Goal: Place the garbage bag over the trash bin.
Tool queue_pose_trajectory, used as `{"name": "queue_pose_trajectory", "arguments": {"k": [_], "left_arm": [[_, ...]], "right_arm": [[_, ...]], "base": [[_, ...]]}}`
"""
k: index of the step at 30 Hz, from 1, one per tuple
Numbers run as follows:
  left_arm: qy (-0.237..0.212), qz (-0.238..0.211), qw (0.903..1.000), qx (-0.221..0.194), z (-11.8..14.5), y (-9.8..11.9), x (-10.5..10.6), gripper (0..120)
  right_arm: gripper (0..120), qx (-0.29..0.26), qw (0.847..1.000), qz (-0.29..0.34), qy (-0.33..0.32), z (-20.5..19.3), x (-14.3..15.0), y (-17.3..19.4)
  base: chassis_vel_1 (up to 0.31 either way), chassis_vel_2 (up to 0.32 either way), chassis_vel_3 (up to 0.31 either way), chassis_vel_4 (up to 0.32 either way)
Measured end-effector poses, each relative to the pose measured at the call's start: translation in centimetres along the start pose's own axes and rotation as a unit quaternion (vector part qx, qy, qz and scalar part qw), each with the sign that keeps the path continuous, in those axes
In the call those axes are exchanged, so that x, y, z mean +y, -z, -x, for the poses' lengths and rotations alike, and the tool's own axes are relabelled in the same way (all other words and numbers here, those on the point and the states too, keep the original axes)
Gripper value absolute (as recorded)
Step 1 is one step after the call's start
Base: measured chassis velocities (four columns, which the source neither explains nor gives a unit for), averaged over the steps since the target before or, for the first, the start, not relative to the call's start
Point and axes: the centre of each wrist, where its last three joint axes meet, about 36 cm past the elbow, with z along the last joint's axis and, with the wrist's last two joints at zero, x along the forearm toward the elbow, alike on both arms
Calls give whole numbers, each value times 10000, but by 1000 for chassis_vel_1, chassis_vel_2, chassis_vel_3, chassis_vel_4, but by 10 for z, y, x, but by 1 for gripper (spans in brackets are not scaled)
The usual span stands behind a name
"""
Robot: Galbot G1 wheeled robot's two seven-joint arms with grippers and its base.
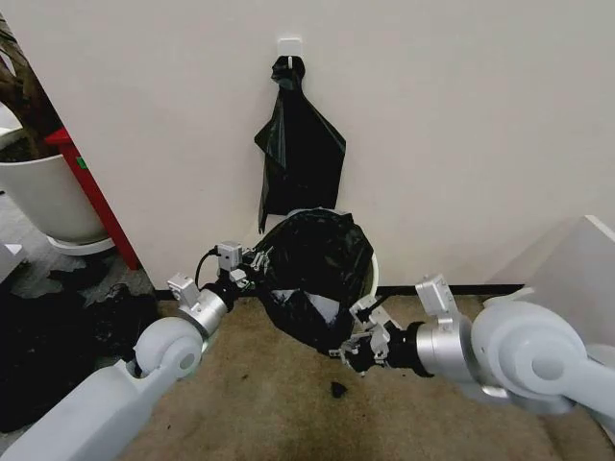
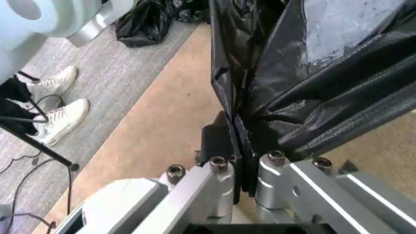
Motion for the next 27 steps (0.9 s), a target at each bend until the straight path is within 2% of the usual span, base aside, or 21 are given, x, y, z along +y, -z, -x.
{"name": "queue_pose_trajectory", "arguments": {"k": [3, 9, 14, 15, 17, 21, 22, 25, 27], "left_arm": [[6, -122, 9999, 64, -1, 1, -2, 5], [160, -794, 9961, 350, -3, 7, -4, 5], [306, -1062, 9929, 431, -1, 8, -3, 5], [355, -1100, 9923, 444, 1, 8, -2, 5], [367, -1090, 9924, 445, 1, 8, -1, 5], [439, -979, 9933, 429, 4, 2, 3, 5], [450, -898, 9941, 407, 4, 1, 4, 5], [400, -686, 9962, 349, 5, -2, 5, 5], [332, -453, 9980, 275, 4, -5, 5, 5]], "right_arm": [[0, 3, 10000, 13, -68, 3, -4, -1], [0, -105, 9982, -317, -493, 9, -20, -4], [1, -86, 9973, -462, -566, 6, -21, -7], [9, -94, 9971, -506, -559, 4, -17, -7], [11, -109, 9970, -526, -557, 2, -16, -7], [24, -192, 9975, -513, -439, -14, -1, -2], [32, -237, 9975, -516, -416, -21, 4, 0], [39, -410, 9971, -506, -396, -32, 12, 5], [50, -620, 9964, -455, -356, -41, 15, 13]], "base": [[0, 0, 0, 0], [0, 0, 0, 0], [0, 0, 0, 0], [0, 0, 0, 0], [0, 0, 0, 0], [0, 0, 0, 0], [0, 0, 0, 0], [0, 0, 0, 0], [0, 0, 0, 0]]}}
